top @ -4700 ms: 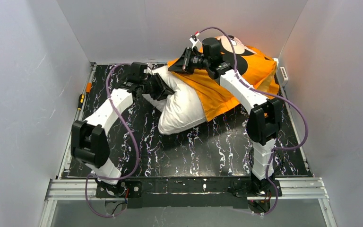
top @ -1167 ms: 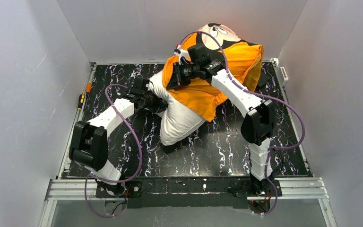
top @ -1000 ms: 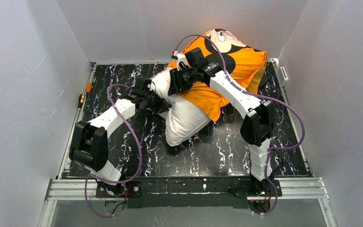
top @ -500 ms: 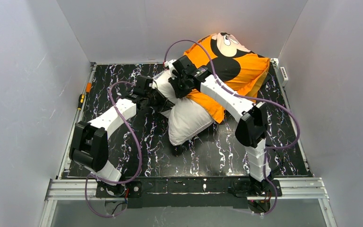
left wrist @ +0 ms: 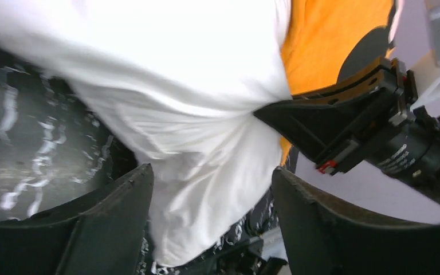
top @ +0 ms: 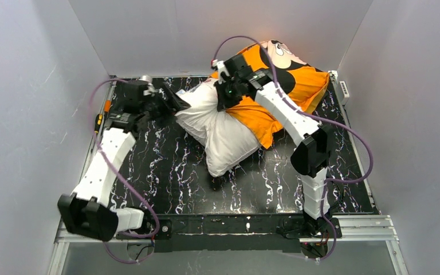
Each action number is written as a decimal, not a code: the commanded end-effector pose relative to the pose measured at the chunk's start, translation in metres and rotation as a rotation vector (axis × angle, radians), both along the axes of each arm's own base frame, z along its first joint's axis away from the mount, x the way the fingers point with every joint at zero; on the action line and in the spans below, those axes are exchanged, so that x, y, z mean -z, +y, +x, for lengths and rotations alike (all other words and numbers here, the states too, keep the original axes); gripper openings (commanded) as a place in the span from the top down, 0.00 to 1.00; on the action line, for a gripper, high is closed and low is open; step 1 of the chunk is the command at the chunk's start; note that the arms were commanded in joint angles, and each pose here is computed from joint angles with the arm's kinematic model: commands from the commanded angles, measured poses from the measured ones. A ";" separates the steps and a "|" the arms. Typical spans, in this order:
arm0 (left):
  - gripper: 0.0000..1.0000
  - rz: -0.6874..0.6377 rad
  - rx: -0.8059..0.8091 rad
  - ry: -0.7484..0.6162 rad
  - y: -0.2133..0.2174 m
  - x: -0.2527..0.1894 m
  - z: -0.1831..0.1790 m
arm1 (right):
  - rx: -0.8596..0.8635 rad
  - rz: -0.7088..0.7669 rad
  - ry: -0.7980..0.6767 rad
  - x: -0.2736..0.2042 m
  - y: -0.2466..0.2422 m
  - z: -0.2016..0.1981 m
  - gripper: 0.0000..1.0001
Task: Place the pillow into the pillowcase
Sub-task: Stuff the pillow into the pillowcase.
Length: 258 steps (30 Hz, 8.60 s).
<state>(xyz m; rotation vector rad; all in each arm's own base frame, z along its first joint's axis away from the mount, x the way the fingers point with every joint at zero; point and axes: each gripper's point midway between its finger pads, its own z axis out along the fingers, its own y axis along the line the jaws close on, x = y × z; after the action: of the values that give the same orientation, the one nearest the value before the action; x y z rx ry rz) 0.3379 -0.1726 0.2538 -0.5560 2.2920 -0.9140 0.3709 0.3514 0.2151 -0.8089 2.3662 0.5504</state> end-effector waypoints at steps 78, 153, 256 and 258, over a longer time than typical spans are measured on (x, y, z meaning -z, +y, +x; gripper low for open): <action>0.15 -0.798 0.148 -0.021 -0.195 0.028 0.102 | -0.459 1.785 0.128 -0.459 -0.131 -0.055 0.99; 1.00 -0.173 0.167 -0.412 -0.039 -0.185 0.011 | 0.247 0.401 0.236 0.006 -0.137 -0.048 0.99; 1.00 0.584 0.209 0.092 0.032 0.011 -0.021 | -0.405 0.228 0.315 0.045 0.067 -0.093 0.67; 1.00 0.498 0.284 0.057 0.016 -0.006 -0.033 | -0.390 0.233 0.344 0.052 0.077 -0.085 0.72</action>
<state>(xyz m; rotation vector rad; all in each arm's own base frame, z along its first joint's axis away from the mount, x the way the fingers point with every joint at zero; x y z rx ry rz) 0.3127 -0.1397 0.2116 -0.1511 2.6604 -0.2265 0.2677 0.4151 0.1791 -1.1722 2.3447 1.1890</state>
